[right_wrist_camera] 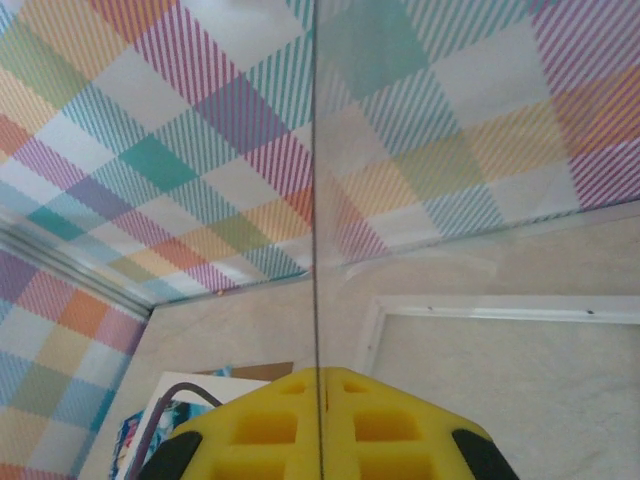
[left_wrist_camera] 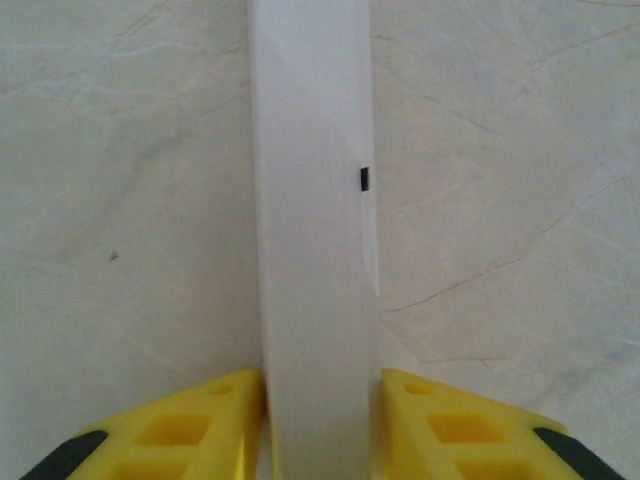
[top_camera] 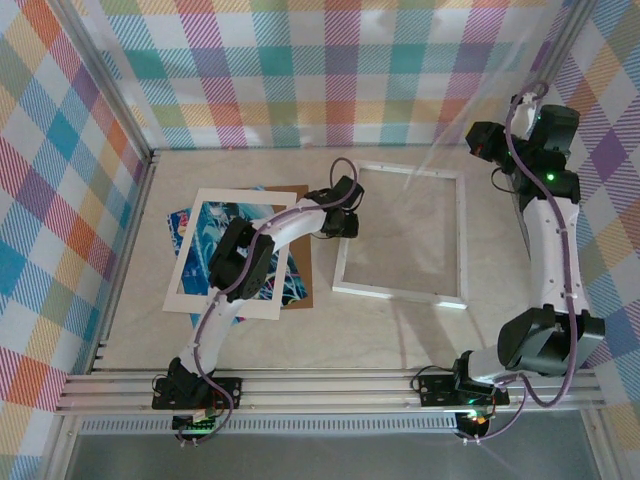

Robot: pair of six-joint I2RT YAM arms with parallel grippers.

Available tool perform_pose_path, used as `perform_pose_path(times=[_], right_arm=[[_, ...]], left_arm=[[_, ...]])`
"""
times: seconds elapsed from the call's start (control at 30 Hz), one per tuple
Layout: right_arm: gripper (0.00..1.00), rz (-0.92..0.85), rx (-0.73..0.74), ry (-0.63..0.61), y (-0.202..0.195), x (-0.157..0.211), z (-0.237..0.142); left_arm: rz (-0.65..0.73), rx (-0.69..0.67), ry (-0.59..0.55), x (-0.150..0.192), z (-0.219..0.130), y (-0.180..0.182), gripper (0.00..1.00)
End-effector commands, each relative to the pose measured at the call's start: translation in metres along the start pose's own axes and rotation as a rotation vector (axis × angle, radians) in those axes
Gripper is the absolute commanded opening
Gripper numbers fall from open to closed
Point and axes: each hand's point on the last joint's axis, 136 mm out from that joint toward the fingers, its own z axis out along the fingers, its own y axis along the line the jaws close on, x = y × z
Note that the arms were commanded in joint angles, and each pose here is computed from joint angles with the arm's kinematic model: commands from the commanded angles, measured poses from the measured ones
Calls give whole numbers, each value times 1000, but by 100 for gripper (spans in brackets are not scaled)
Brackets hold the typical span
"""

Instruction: Put the photo into the frame

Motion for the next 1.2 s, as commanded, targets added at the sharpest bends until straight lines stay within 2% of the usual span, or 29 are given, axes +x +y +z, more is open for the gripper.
perform_pose_path(times=[0.0, 0.13, 0.27, 0.33, 0.43, 0.53, 0.7, 0.83, 1.03, 1.17], right_arm=[[0, 8, -114, 25, 18, -2, 16], [0, -14, -148, 46, 30, 1, 29], [0, -41, -176, 73, 45, 5, 43], [0, -60, -200, 93, 55, 9, 51], [0, -88, -245, 102, 75, 9, 63], [0, -102, -290, 116, 97, 8, 74], [0, -129, -386, 161, 143, 18, 94], [0, -102, -439, 200, 161, 37, 105], [0, 94, -324, 288, 118, 86, 124], [0, 226, -273, 386, 86, 131, 130]], left_arm=[[-50, -88, 23, 17, -14, 26, 29], [-93, -126, 11, 28, -21, 44, 22], [-133, -130, -2, 36, -25, 51, 20], [-145, -119, 1, 39, -26, 51, 25], [-170, -79, -8, 32, -36, 47, 44], [-238, -19, -51, 17, -61, 54, 56], [-338, 13, -121, 3, -112, 102, 74], [-387, -28, -171, 10, -146, 147, 82], [-503, -61, -195, 35, -157, 201, 99], [-523, -25, -181, 38, -150, 201, 100]])
